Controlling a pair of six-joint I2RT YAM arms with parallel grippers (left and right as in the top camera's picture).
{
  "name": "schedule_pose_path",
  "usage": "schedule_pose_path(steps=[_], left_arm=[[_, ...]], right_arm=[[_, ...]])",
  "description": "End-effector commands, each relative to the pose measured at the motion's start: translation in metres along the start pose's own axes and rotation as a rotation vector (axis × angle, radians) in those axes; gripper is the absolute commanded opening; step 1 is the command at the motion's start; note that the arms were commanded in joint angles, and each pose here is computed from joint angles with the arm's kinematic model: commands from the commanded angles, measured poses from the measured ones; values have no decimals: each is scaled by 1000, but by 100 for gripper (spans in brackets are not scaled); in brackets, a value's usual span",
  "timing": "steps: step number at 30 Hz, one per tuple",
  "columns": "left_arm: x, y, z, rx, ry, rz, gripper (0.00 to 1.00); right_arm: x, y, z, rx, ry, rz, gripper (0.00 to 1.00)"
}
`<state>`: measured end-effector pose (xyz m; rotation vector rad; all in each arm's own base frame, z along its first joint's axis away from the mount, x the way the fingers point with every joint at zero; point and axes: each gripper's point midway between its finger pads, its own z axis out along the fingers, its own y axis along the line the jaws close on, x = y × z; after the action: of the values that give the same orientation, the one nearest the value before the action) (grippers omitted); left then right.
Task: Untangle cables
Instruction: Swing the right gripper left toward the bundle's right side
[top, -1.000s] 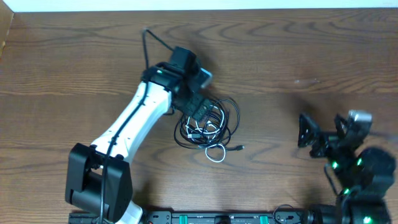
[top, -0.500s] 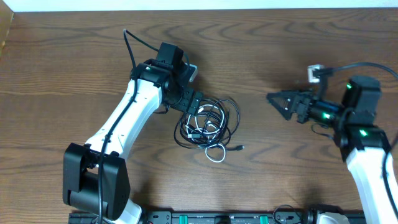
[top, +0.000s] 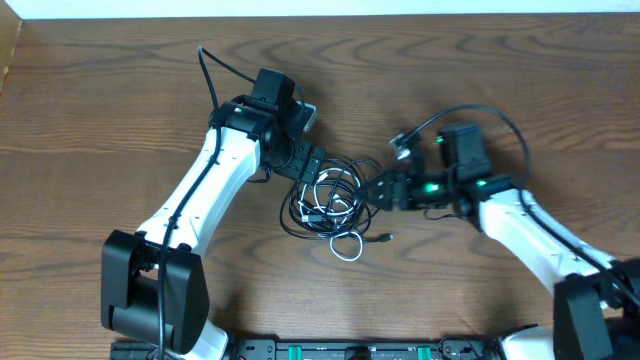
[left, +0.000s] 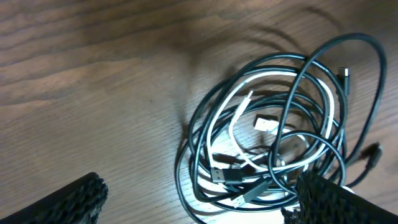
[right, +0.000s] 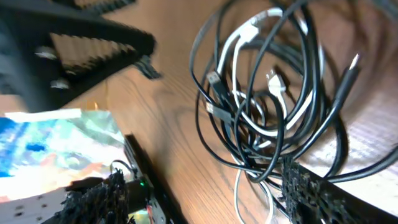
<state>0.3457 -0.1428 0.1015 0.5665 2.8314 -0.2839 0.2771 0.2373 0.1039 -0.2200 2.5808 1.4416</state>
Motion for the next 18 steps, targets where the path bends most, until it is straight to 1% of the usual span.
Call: schedule_pose_path(steps=[1, 4, 6, 15, 18], left_arm=[[0, 5, -3, -29, -5, -12, 98], [0, 5, -3, -30, -8, -12, 97], [0, 6, -3, -37, -7, -12, 98], [-3, 10, -3, -56, -17, -12, 97], [-3, 10, -3, -56, -18, -12, 97]], right_arm=[[2, -10, 15, 90, 4, 28, 77], [9, -27, 26, 198, 5, 72, 78], [10, -34, 30, 234, 5, 70, 79], [25, -43, 50, 244, 65, 97, 73], [30, -39, 56, 222, 86, 97, 72]])
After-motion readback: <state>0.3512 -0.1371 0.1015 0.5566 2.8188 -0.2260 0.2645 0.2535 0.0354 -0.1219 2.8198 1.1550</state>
